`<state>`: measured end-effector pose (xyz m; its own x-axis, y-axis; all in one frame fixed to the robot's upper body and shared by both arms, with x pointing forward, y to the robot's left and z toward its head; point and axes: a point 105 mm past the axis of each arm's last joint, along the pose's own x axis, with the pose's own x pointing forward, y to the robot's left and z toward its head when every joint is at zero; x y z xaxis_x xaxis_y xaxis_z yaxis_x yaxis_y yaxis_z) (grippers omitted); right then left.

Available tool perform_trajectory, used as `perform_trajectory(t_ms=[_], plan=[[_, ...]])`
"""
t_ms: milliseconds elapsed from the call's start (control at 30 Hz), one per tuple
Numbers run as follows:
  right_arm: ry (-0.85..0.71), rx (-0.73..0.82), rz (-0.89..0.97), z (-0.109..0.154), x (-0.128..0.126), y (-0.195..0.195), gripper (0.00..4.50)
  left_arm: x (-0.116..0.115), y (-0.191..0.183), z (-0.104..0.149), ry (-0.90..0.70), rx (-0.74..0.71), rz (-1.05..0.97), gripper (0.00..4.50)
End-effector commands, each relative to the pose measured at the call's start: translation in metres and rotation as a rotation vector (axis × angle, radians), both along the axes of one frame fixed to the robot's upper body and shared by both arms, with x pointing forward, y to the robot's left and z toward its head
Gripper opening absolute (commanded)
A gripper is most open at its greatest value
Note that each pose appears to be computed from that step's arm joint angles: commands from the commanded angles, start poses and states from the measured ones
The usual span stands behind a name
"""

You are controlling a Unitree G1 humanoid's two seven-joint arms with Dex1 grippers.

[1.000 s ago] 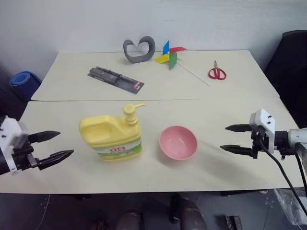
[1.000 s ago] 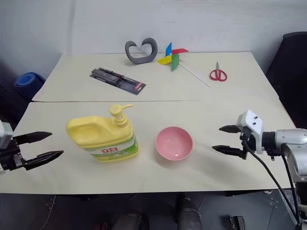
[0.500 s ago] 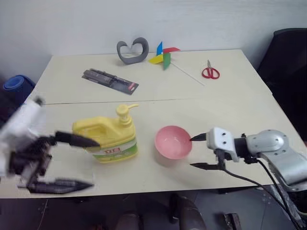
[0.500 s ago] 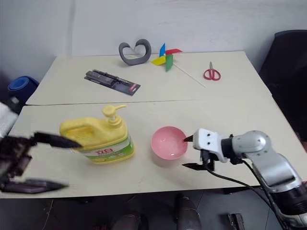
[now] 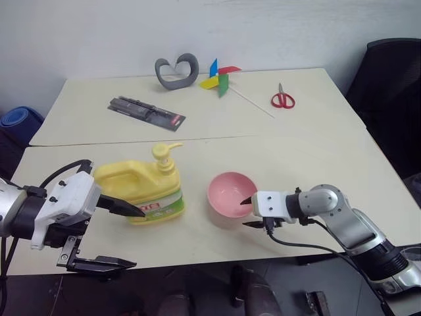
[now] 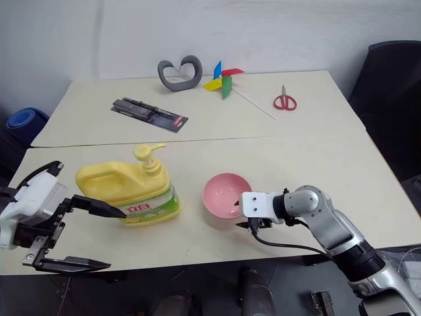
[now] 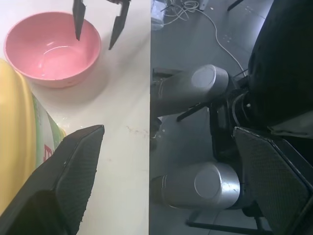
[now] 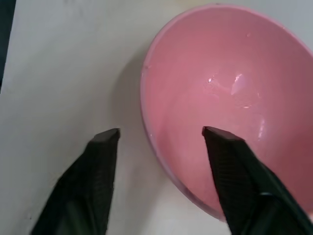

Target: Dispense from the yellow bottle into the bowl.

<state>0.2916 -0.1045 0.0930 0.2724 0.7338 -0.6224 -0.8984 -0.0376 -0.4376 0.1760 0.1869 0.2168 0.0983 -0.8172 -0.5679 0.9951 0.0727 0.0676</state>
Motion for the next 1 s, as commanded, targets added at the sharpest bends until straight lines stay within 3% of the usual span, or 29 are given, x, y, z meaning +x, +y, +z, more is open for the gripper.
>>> perform_trajectory(t_ms=[33, 167, 233, 400, 467, 667, 800, 900, 1000], plan=[[-0.046, 0.013, 0.038, 0.009, 0.002, 0.008, 2.49, 0.002, -0.002, 0.005, -0.042, -0.008, -0.002, 4.5], [-0.049, 0.012, 0.055, 0.008, 0.004, 0.012, 2.49, 0.004, -0.002, 0.005, -0.049, -0.006, 0.009, 4.5], [-0.042, 0.016, 0.061, 0.008, 0.005, 0.014, 2.13, 0.005, -0.003, 0.006, -0.055, -0.011, 0.012, 4.5], [-0.029, 0.015, 0.077, 0.006, 0.006, 0.015, 0.49, 0.008, -0.008, 0.013, -0.073, -0.054, 0.017, 4.5], [-0.025, 0.016, 0.078, 0.006, 0.006, 0.015, 0.04, 0.01, -0.01, 0.016, -0.081, -0.072, 0.022, 4.5], [-0.005, 0.017, 0.101, 0.007, 0.005, 0.017, 0.04, 0.016, -0.012, 0.026, -0.111, -0.124, 0.044, 4.5], [-0.063, -0.028, 0.153, 0.037, 0.017, 0.013, 0.04, 0.029, -0.009, 0.065, -0.187, -0.279, 0.1, 4.5], [-0.098, -0.051, 0.216, 0.074, 0.027, 0.014, 0.04, 0.046, -0.003, 0.103, -0.276, -0.402, 0.165, 4.5], [-0.109, -0.055, 0.258, 0.101, 0.034, 0.021, 0.04, 0.06, 0.002, 0.125, -0.321, -0.485, 0.219, 4.5]])
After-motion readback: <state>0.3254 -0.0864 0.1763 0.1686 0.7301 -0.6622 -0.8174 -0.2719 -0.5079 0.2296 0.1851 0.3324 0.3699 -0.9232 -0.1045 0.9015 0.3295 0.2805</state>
